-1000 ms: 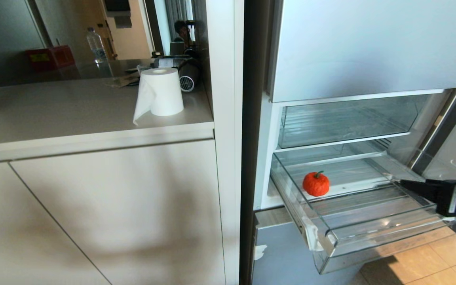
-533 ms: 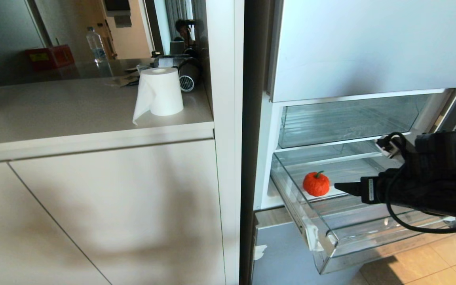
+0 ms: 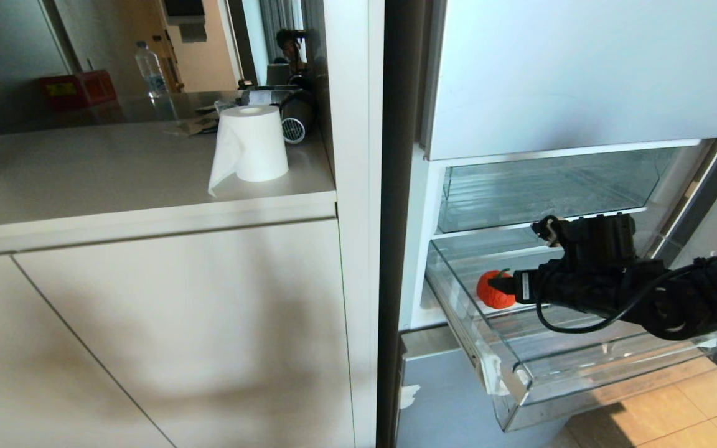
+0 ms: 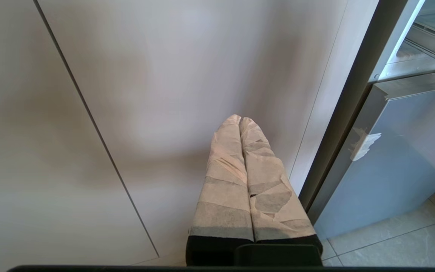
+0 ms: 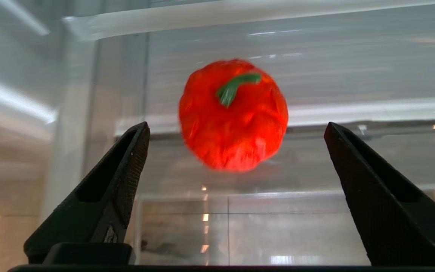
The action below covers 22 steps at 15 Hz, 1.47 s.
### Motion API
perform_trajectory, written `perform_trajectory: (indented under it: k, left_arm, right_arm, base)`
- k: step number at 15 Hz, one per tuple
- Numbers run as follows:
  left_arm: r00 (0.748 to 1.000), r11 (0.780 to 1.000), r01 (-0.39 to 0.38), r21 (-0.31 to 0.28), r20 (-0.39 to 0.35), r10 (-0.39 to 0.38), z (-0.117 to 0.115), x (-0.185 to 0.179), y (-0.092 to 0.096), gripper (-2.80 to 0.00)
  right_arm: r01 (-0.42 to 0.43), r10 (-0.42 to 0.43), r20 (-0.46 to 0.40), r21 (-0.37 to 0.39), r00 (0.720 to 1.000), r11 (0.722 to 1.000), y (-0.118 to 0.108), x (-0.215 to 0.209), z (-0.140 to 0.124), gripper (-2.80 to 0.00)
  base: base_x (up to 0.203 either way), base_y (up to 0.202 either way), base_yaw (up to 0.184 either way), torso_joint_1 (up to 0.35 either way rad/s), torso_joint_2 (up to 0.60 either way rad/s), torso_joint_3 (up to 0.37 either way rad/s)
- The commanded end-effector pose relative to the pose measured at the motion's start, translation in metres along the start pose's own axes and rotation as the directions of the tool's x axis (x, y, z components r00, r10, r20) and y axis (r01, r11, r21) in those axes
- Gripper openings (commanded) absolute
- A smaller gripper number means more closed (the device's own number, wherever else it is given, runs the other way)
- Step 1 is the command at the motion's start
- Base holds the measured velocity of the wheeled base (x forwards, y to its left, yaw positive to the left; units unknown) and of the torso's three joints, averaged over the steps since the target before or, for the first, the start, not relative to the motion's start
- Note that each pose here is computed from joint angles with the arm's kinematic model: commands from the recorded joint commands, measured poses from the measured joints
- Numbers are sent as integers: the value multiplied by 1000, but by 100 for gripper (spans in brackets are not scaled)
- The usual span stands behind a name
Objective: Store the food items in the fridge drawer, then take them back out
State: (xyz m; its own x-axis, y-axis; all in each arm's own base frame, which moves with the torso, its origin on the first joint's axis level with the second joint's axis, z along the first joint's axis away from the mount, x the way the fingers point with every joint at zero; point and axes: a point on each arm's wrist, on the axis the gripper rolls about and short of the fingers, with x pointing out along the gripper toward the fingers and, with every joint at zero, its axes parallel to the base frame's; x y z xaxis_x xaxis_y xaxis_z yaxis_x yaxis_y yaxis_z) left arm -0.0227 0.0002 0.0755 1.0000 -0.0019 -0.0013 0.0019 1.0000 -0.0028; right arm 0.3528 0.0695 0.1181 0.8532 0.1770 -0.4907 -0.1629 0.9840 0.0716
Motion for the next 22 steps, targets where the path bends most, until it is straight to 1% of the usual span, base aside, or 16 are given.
perform_trajectory:
  k: [1, 5, 9, 10, 14, 16, 19, 21, 22]
  left_arm:
    - [1000, 1000, 0, 0, 0, 0, 0, 0, 0, -280]
    - [1000, 1000, 0, 0, 0, 0, 0, 0, 0, -280]
    - [1000, 1000, 0, 0, 0, 0, 0, 0, 0, -280]
    - [1000, 1000, 0, 0, 0, 0, 0, 0, 0, -280]
    - [1000, 1000, 0, 0, 0, 0, 0, 0, 0, -280]
    - [1000, 1000, 0, 0, 0, 0, 0, 0, 0, -280]
    - [1000, 1000, 0, 0, 0, 0, 0, 0, 0, -280]
    - [1000, 1000, 0, 0, 0, 0, 0, 0, 0, -280]
    - [1000, 1000, 0, 0, 0, 0, 0, 0, 0, -280]
  right_arm:
    - [27, -27, -33, -2, 999, 1000, 0, 22, -9, 0]
    - [33, -33, -38, -4, 999, 999, 2, 36, -12, 0]
    - [20, -20, -45, -10, 999, 1000, 8, 40, -14, 0]
    - [18, -19, -53, -9, 998, 1000, 9, 42, -16, -280]
    - [26, -27, -65, -11, 998, 1000, 11, 46, -21, -280]
    - [50, -51, -47, -13, 998, 999, 13, 38, -16, -280]
    - [47, -46, 41, -12, 998, 999, 18, -11, 6, -280]
    - [35, -34, 93, -14, 995, 999, 21, -50, 13, -280]
    - [28, -26, 130, -14, 991, 1000, 22, -76, 15, -280]
  base:
    - [0, 0, 0, 0, 0, 0]
    - [0, 0, 0, 0, 0, 0]
    - [0, 0, 0, 0, 0, 0]
    - [0, 0, 0, 0, 0, 0]
    - [0, 0, 0, 0, 0, 0]
    - [0, 0, 0, 0, 0, 0]
    - [0, 0, 0, 0, 0, 0]
    - [0, 0, 0, 0, 0, 0]
    - [0, 0, 0, 0, 0, 0]
